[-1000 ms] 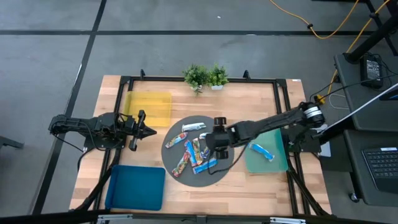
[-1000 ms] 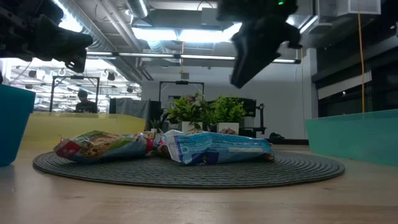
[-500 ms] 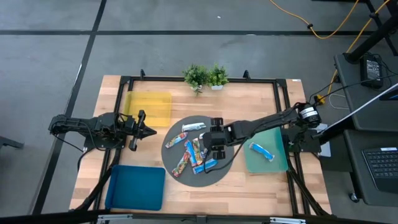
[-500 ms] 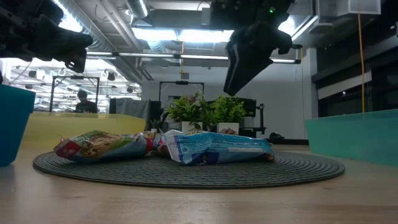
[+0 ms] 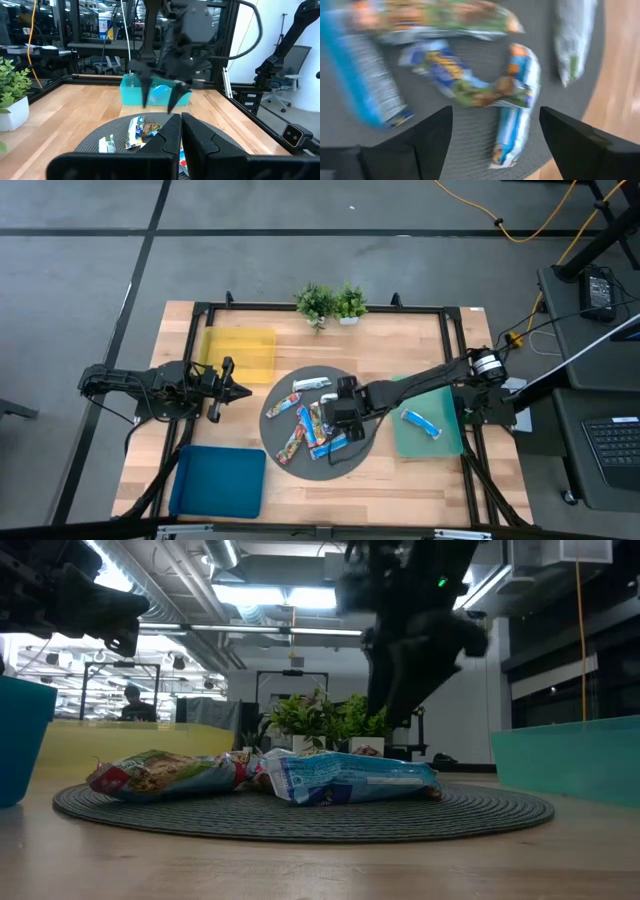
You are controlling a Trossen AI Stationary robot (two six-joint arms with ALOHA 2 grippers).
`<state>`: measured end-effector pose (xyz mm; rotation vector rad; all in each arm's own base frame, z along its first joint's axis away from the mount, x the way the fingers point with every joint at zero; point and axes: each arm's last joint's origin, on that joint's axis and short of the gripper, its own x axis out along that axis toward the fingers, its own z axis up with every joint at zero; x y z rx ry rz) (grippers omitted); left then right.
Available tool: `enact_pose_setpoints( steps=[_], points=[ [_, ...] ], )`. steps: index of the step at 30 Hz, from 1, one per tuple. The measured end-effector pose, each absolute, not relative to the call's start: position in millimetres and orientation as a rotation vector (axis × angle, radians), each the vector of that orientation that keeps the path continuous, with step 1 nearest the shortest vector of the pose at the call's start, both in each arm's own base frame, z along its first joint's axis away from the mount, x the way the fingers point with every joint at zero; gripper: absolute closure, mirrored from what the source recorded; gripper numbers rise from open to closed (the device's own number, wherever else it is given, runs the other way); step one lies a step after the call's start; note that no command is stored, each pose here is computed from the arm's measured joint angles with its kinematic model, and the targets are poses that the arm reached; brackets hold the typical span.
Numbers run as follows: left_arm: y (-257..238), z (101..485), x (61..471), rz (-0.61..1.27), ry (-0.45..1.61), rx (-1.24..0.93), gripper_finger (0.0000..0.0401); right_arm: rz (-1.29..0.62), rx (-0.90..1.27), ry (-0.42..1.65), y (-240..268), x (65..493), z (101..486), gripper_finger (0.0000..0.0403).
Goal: Pick and place Granola Bars by type
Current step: Put the yellow granola bar into the blue bin
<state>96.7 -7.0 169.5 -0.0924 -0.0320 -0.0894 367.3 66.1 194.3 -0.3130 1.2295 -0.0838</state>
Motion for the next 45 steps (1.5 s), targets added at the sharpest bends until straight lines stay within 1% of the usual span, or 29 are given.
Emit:
enact_pose_setpoints(
  steps=[4, 8, 13, 20, 24, 29, 37, 41, 45],
  points=[
    [-6.9, 169.7, 96.7, -0.088, -0.033, -0.092, 0.0395, -0.193, -0.246, 1.255, 49.1, 372.0, 184.5, 0.0114],
    [-6.9, 169.6, 96.7, -0.087, -0.033, -0.092, 0.0393, -0.240, -0.220, 1.294, 34.7, 372.8, 178.5, 0.0118],
    [-6.8, 169.7, 96.7, -0.086, -0.033, -0.093, 0.0395, -0.232, -0.147, 1.355, 17.7, 371.0, 174.4, 0.0118],
    [-6.8, 169.6, 96.7, -0.086, -0.033, -0.093, 0.0393, -0.147, -0.067, 1.373, 18.8, 370.2, 172.3, 0.0118],
    [-6.8, 169.7, 96.7, -0.086, -0.033, -0.093, 0.0395, -0.162, -0.076, 1.395, 18.1, 365.7, 165.7, 0.0118],
    [-6.8, 169.6, 96.7, -0.085, -0.033, -0.093, 0.0393, -0.164, -0.080, 1.417, 16.3, 356.4, 148.2, 0.0118],
    [-6.8, 169.7, 96.7, -0.086, -0.033, -0.093, 0.0394, -0.188, -0.078, 1.366, 11.9, 355.9, 140.4, 0.0121],
    [-6.8, 169.6, 96.7, -0.086, -0.033, -0.093, 0.0393, -0.195, -0.068, 1.344, 11.9, 358.0, 140.2, 0.0147],
    [-6.8, 169.7, 96.7, -0.086, -0.033, -0.093, 0.0395, -0.206, -0.053, 1.342, 12.0, 358.1, 139.9, 0.0198]
  ],
)
